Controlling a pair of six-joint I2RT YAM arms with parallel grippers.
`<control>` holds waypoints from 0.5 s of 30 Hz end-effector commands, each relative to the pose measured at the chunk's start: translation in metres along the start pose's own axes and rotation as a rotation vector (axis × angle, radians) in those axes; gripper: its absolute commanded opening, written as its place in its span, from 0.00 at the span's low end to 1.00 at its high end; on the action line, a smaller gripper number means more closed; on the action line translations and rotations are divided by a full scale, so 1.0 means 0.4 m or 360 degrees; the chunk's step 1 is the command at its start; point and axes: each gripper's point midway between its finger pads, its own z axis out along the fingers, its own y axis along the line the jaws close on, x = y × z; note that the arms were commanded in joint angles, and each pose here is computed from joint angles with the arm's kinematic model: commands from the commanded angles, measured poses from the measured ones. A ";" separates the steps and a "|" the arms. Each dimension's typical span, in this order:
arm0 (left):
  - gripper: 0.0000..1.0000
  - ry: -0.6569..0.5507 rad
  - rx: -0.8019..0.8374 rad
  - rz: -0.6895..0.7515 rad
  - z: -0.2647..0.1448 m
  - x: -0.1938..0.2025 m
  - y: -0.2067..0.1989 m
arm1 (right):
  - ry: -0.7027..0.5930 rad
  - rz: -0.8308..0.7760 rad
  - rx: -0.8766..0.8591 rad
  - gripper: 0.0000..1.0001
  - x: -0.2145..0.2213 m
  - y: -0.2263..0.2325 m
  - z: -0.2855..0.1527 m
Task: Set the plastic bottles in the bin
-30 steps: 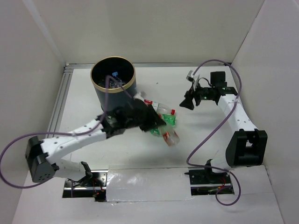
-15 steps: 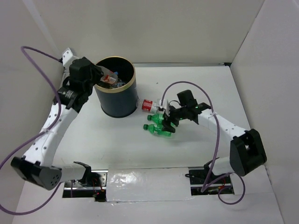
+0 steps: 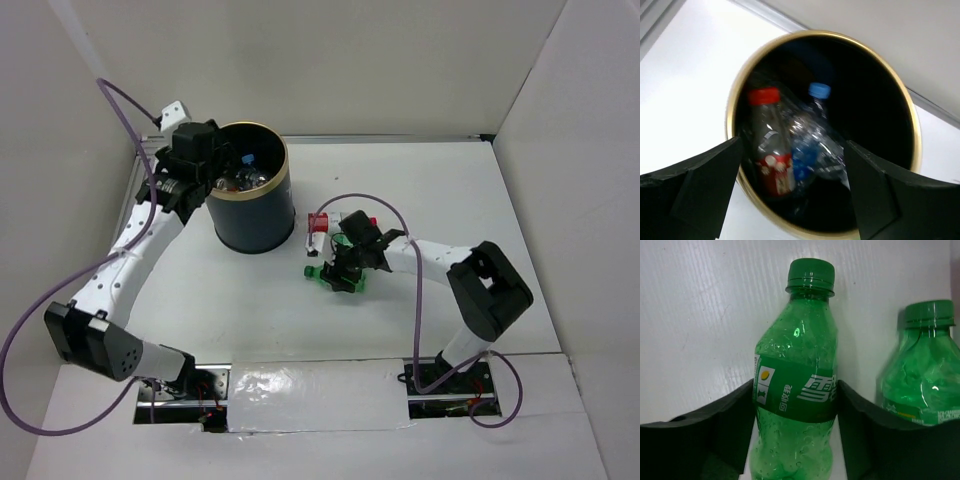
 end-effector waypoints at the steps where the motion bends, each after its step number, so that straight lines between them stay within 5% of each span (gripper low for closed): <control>1: 0.94 -0.0184 0.0240 0.0167 -0.144 -0.083 -0.067 | -0.0007 -0.0041 0.0026 0.57 -0.019 -0.007 -0.005; 2: 0.94 -0.0206 0.0303 0.0181 -0.175 -0.084 -0.082 | 0.0006 -0.0029 -0.0007 0.40 -0.013 0.005 -0.006; 6: 0.86 -0.0073 0.0632 0.0178 -0.292 0.042 -0.115 | -0.0217 -0.0061 -0.0087 0.15 -0.133 0.016 -0.160; 11: 0.44 0.0255 0.0788 0.0017 -0.359 0.269 -0.100 | -0.0621 -0.0278 0.0211 0.12 -0.399 -0.082 -0.433; 15: 0.32 0.0520 0.0850 -0.0005 -0.365 0.435 -0.108 | -0.0866 -0.0285 0.0630 0.11 -0.528 -0.241 -0.607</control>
